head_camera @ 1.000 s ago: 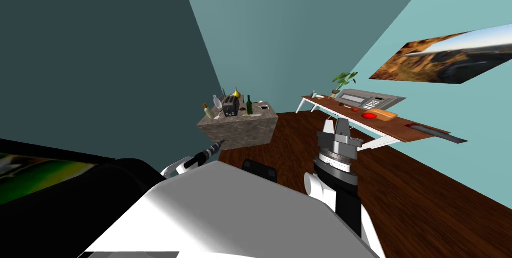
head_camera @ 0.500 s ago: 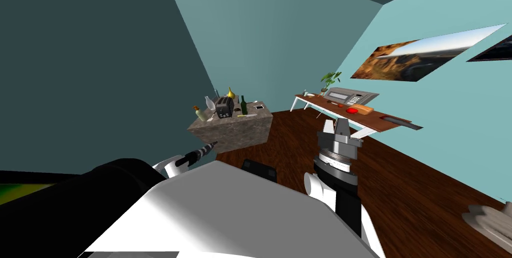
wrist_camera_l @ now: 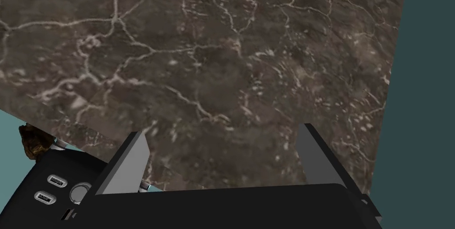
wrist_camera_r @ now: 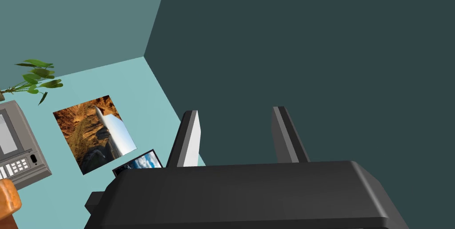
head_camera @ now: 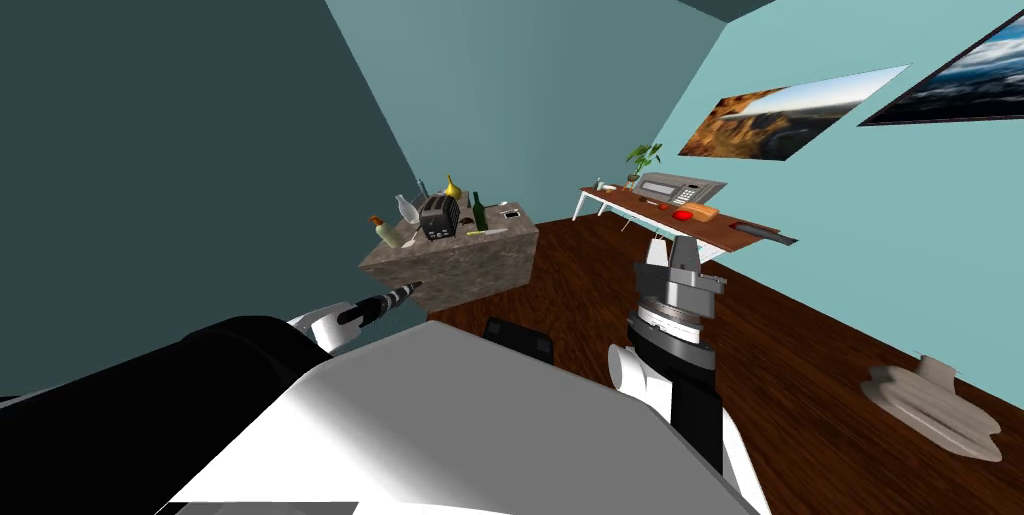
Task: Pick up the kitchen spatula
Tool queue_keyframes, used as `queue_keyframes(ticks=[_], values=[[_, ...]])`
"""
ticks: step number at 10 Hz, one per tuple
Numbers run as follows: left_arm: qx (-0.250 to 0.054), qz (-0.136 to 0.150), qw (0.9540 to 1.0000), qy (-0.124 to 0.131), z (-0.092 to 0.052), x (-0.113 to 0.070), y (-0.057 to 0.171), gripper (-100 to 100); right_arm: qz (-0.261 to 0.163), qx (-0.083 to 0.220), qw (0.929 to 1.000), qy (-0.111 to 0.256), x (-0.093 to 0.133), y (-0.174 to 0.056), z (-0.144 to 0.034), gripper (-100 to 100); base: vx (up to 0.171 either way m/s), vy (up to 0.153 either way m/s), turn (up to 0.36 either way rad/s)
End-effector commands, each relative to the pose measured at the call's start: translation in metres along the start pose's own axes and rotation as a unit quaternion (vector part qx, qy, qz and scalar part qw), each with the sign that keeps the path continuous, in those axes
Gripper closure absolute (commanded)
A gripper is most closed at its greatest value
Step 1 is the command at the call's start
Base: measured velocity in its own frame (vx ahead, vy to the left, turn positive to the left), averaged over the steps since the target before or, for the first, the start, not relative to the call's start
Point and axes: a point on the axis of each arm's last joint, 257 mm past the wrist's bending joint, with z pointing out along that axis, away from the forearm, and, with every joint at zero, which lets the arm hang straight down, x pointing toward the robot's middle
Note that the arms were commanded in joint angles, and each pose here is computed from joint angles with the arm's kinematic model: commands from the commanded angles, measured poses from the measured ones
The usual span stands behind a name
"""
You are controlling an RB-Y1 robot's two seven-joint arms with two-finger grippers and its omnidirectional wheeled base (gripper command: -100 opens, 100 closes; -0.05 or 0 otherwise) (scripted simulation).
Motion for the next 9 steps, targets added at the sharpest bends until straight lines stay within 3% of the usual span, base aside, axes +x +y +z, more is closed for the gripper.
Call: queue_keyframes(ticks=[1,2,3,5,6,7,9], values=[[-0.036,0.025,0.9990,-0.011,-0.011,-0.026,0.027,-100,0.000,0.000,1.0000,0.000,0.000,0.000,0.000,0,0.027,-0.003,-0.241],[-0.036,0.029,0.9988,-0.013,-0.012,-0.030,0.027,-100,0.000,0.000,1.0000,0.000,0.000,0.000,0.000,0,0.027,0.003,-0.093],[-0.064,0.044,0.9968,-0.021,-0.019,-0.049,0.046,-100,0.000,0.000,1.0000,0.000,0.000,0.000,0.000,0,0.042,0.000,-0.171],[-0.065,0.051,0.9963,-0.023,-0.021,-0.056,0.045,-100,0.000,0.000,1.0000,0.000,0.000,0.000,0.000,0,0.023,0.001,-0.047],[-0.092,0.068,0.9929,-0.032,-0.030,-0.078,0.061,-100,0.000,0.000,1.0000,0.000,0.000,0.000,0.000,0,0.022,0.003,-0.195],[-0.092,0.072,0.9926,-0.033,-0.030,-0.082,0.061,-100,0.000,0.000,1.0000,0.000,0.000,0.000,0.000,0,0.027,0.014,-0.113],[-0.139,0.104,0.9836,-0.049,-0.050,-0.121,0.086,-100,0.000,0.000,1.0000,0.000,0.000,0.000,0.000,0,0.057,0.047,-0.213]])
